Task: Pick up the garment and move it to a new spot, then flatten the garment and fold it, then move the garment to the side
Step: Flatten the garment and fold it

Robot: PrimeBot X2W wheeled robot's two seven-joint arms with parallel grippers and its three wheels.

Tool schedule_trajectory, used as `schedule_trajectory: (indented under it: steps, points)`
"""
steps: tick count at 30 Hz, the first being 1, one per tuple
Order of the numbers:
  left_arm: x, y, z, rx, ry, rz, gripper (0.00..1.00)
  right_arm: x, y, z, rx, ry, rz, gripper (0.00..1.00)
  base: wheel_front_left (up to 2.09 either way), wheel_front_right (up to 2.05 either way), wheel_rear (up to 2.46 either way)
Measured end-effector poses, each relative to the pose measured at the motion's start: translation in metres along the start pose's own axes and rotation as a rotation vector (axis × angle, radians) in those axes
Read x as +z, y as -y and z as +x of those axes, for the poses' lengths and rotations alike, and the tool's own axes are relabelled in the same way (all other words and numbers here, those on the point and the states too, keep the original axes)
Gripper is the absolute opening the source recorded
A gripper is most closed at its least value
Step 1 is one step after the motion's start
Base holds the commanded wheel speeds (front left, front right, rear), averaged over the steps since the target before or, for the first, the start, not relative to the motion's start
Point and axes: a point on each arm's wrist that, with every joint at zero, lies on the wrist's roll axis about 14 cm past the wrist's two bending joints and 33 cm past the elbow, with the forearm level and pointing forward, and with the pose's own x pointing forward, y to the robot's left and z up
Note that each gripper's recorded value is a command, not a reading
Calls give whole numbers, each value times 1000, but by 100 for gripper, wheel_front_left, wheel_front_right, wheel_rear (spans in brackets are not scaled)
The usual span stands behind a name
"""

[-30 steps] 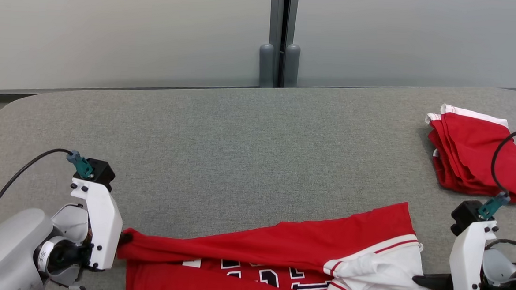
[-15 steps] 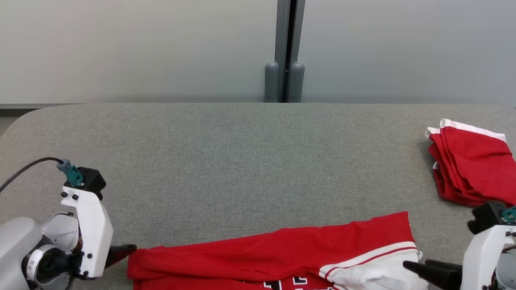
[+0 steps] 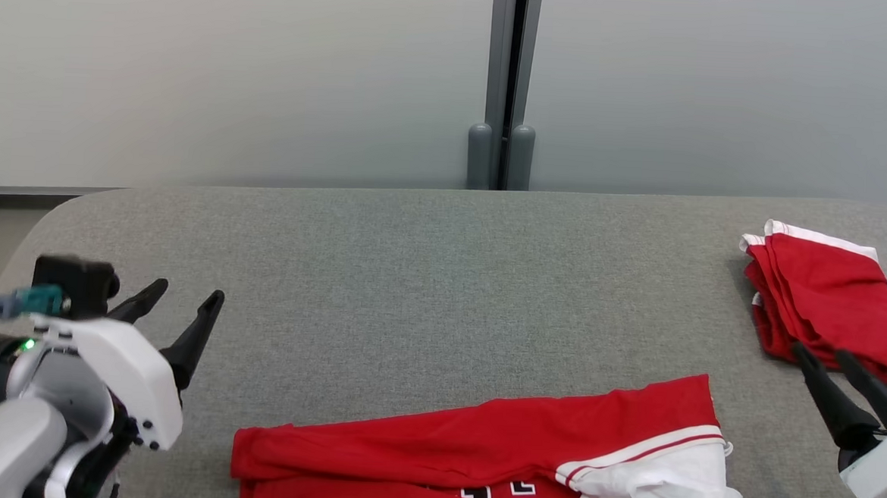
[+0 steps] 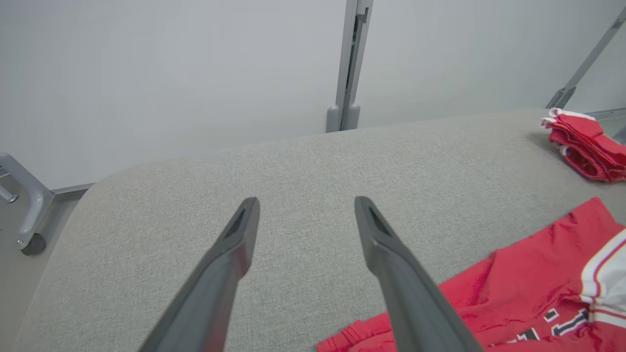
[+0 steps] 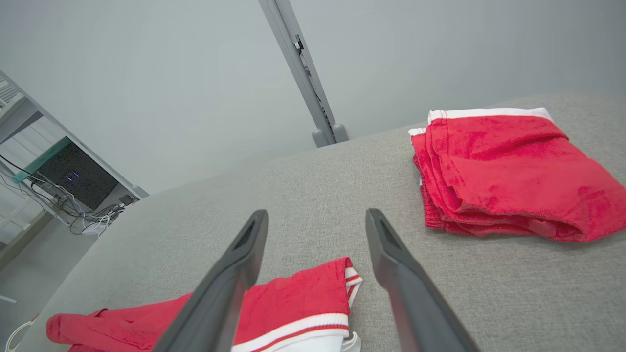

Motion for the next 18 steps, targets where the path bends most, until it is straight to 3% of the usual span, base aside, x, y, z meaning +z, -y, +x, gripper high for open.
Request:
schedule_trajectory:
  steps: [6, 10, 18]
  points:
    - [14, -4, -22, 111, 263, -37, 100, 10, 9, -10, -74, 233, 29, 100, 0, 0, 0]
    - [10, -2, -32, 170, 348, -84, 100, 15, 12, -15, -127, 360, 51, 100, 0, 0, 0]
    - [2, -19, -53, 330, 459, -114, 100, -23, 6, -18, -175, 308, 23, 100, 0, 0, 0]
